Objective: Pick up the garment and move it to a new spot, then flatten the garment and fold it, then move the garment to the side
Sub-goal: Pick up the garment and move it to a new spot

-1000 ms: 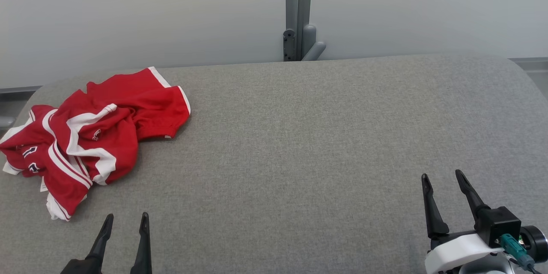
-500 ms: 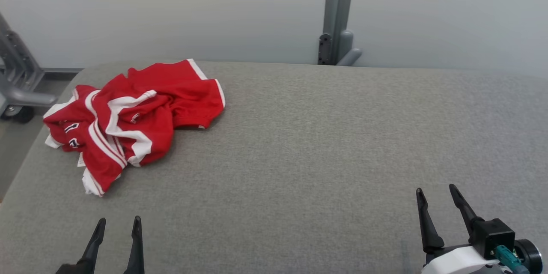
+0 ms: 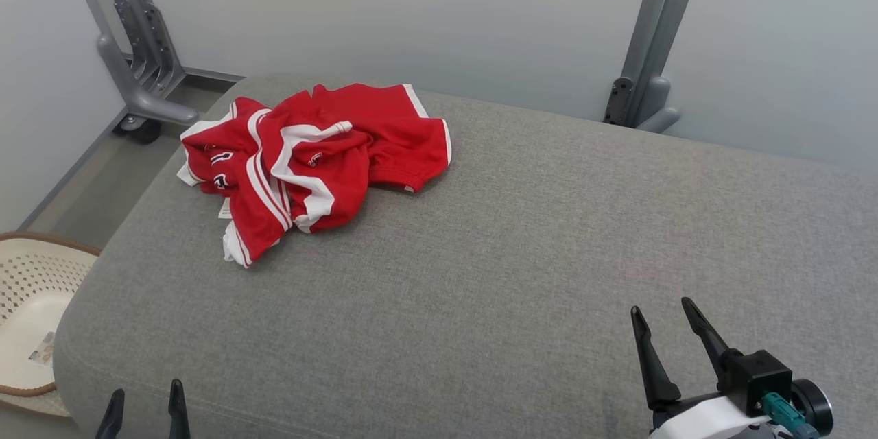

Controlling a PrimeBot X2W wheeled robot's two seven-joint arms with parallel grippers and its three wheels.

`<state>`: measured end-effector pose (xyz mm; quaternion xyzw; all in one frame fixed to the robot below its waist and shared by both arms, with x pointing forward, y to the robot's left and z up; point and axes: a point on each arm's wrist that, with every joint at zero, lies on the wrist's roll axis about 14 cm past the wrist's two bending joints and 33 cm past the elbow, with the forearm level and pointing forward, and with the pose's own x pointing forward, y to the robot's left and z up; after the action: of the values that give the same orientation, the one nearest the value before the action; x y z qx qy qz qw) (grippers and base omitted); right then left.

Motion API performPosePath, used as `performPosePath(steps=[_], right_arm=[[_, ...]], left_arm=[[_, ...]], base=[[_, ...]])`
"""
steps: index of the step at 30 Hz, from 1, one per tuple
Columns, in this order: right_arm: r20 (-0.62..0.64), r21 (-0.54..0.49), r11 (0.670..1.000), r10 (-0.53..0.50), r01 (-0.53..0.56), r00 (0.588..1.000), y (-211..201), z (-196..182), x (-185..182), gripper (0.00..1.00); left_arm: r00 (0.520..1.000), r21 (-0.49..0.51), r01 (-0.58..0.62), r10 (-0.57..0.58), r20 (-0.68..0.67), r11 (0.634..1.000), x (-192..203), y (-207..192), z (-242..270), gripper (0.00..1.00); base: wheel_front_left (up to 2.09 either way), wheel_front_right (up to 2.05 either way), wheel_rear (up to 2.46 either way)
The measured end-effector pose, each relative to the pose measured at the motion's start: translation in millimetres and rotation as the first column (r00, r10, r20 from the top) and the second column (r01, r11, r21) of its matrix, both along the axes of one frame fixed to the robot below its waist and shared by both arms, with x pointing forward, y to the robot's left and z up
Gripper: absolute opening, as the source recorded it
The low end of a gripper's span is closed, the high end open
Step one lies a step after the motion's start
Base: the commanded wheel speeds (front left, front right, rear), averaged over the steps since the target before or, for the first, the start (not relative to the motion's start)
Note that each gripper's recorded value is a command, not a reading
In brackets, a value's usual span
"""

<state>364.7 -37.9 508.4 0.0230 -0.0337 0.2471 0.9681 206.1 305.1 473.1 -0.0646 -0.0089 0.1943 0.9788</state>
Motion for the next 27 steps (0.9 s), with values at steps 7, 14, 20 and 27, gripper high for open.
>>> performPosePath(steps=[7,14,20,27], right_arm=[[0.01,-0.006,1.0,-0.012,0.012,1.0,-2.1,0.3,11.6,1.0],[0.06,-0.008,0.999,-0.034,0.034,0.998,-8.7,7.4,55.4,1.0],[0.002,-0.003,0.999,-0.044,0.044,0.999,-10.2,-20.4,76.3,1.0],[-0.076,-0.005,0.996,-0.09,0.09,0.993,-25.1,-58.8,94.9,1.0]], left_arm=[[0.997,-0.009,0.044,-0.043,0.064,0.999,33.9,-10.0,19.9,1.0],[0.959,-0.033,0.234,-0.225,0.17,0.972,137.0,-49.0,60.7,1.0],[0.919,-0.031,0.386,-0.382,0.1,0.922,215.4,-76.1,62.0,1.0],[0.898,-0.047,0.425,-0.428,-0.101,0.904,289.6,-69.7,14.0,1.0]], base=[[0.0,0.0,0.0],[0.0,0.0,0.0],[0.0,0.0,0.0],[0.0,0.0,0.0]])
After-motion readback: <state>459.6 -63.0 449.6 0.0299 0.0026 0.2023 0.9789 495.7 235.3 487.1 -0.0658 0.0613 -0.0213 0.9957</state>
